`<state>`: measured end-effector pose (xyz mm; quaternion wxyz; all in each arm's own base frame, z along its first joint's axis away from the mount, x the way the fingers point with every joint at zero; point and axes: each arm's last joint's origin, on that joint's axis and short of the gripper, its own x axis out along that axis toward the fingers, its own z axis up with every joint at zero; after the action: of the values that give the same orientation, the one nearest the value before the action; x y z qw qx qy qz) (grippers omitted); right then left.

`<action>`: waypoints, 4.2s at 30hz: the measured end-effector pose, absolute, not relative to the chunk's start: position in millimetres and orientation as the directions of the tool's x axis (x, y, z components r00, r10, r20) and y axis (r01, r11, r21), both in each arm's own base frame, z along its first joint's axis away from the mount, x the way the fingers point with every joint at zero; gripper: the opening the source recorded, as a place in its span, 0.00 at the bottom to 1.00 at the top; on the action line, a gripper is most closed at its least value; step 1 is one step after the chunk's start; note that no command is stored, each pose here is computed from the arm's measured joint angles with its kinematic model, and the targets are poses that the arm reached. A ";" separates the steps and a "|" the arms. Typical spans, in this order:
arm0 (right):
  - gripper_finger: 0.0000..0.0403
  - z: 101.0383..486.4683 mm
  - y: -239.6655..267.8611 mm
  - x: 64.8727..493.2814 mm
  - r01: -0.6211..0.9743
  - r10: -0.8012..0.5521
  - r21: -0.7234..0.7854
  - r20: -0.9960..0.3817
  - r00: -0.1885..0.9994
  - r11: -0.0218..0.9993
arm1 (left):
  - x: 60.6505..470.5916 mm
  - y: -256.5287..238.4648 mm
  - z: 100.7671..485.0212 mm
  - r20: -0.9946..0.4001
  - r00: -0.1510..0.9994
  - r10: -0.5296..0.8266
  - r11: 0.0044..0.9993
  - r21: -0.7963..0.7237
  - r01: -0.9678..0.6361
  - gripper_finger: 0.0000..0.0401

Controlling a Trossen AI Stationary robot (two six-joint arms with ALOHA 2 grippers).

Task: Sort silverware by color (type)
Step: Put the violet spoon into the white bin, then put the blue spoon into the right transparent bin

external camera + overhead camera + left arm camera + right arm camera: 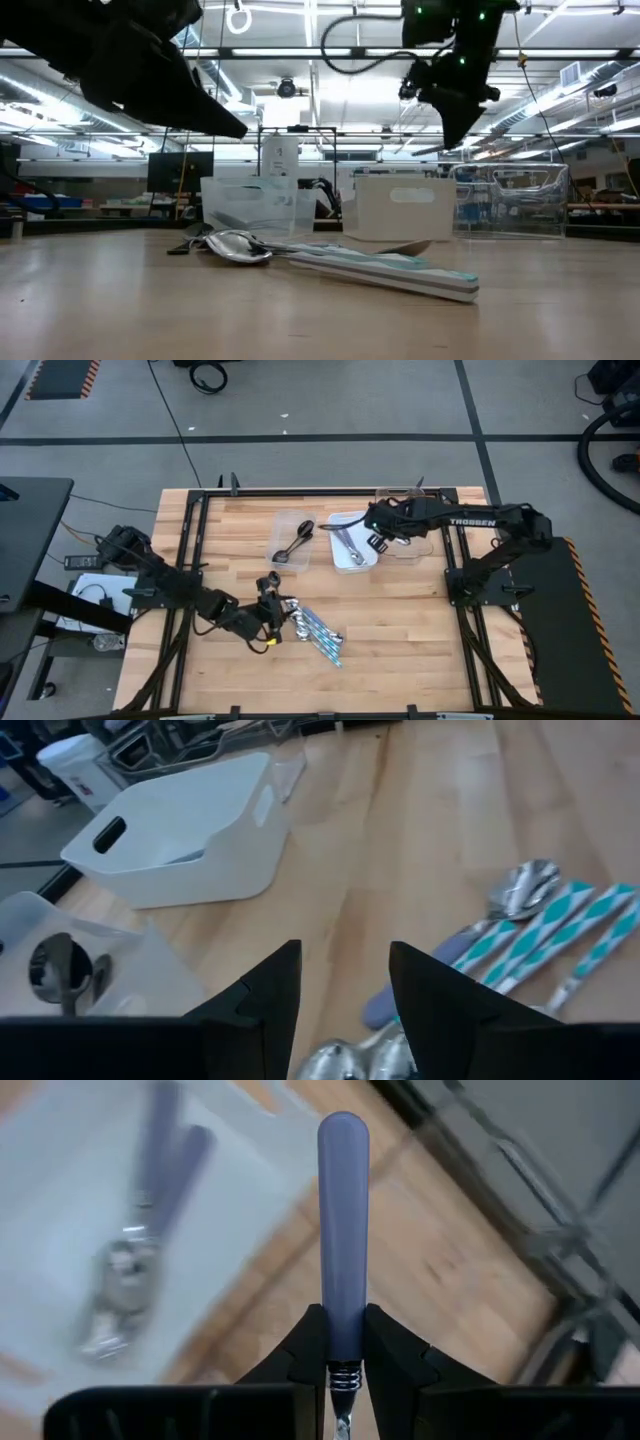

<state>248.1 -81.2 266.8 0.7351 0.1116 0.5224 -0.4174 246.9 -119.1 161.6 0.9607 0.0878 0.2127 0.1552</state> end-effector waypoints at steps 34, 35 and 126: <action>0.14 225.3 -104.8 292.9 0.599 -0.256 0.145 -0.807 0.532 0.788 | 237.9 -132.8 158.9 -0.402 0.868 0.291 0.935 -0.074 -0.347 0.40; 0.14 220.3 -103.0 295.8 0.596 -0.248 0.141 -0.817 0.521 0.790 | 237.3 -133.5 158.7 -0.404 0.868 0.288 0.935 -0.079 -0.347 0.40; 0.53 199.0 168.8 383.4 0.322 -0.093 0.106 -0.833 0.545 0.941 | 244.5 -132.8 159.6 -0.453 0.891 -0.029 0.973 0.190 0.128 0.38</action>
<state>383.4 168.8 199.0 0.8701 0.1241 0.4619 -0.1192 244.5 -132.8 159.6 0.9664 0.1081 0.2296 -0.0404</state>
